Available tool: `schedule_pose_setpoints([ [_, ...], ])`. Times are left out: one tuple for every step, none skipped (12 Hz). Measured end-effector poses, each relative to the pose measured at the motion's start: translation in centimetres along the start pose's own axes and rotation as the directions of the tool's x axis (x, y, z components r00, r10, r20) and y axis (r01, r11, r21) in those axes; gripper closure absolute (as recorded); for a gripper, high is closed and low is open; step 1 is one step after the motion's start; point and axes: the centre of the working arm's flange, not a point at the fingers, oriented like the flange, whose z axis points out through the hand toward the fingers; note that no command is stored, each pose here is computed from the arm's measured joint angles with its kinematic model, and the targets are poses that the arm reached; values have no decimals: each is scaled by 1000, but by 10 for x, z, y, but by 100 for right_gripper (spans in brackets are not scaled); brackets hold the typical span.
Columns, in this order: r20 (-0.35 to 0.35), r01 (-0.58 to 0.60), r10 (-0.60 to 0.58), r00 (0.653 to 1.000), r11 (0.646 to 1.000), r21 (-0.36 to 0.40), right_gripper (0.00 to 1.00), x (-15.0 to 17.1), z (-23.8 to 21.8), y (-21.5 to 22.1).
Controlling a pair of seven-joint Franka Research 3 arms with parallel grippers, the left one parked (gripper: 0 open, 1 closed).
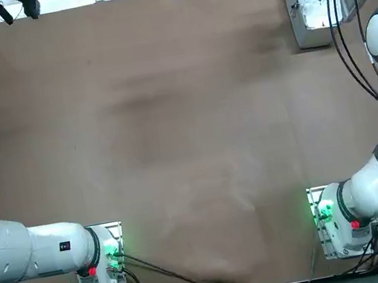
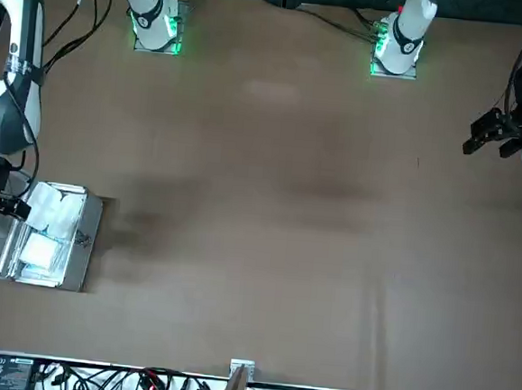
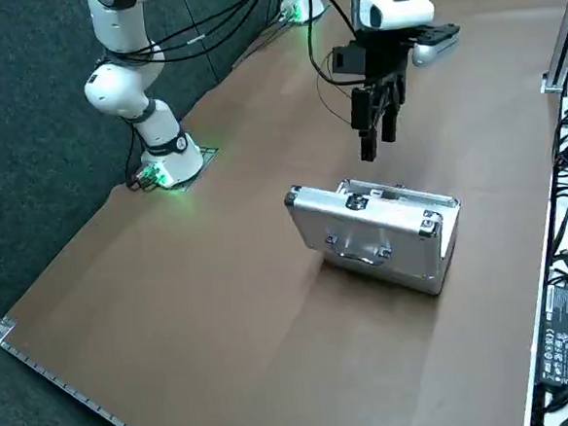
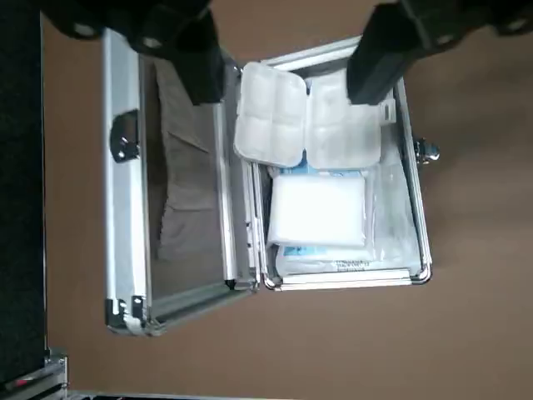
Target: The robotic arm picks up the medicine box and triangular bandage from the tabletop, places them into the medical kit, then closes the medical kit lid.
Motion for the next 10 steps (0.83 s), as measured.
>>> schedule_pose_setpoints([
  [0,-2,2,1000,1000,0,22,-2,-4,4],
  [-1,-1,1,1000,1000,1,36,-3,-9,9],
  [1,6,-6,1000,1000,1,48,-5,-14,15],
  [4,15,-15,1000,1000,2,51,-7,-17,24],
  [5,27,-27,1000,1000,1,52,-9,-19,35],
  [7,42,-42,999,999,1,63,-10,-18,47],
  [12,59,-59,998,998,1,74,-11,-15,62],
  [17,79,-79,997,997,0,74,-12,-10,78],
  [19,96,-96,995,995,0,80,-13,-5,93],
  [15,105,-105,994,995,-2,82,-14,0,109],
])
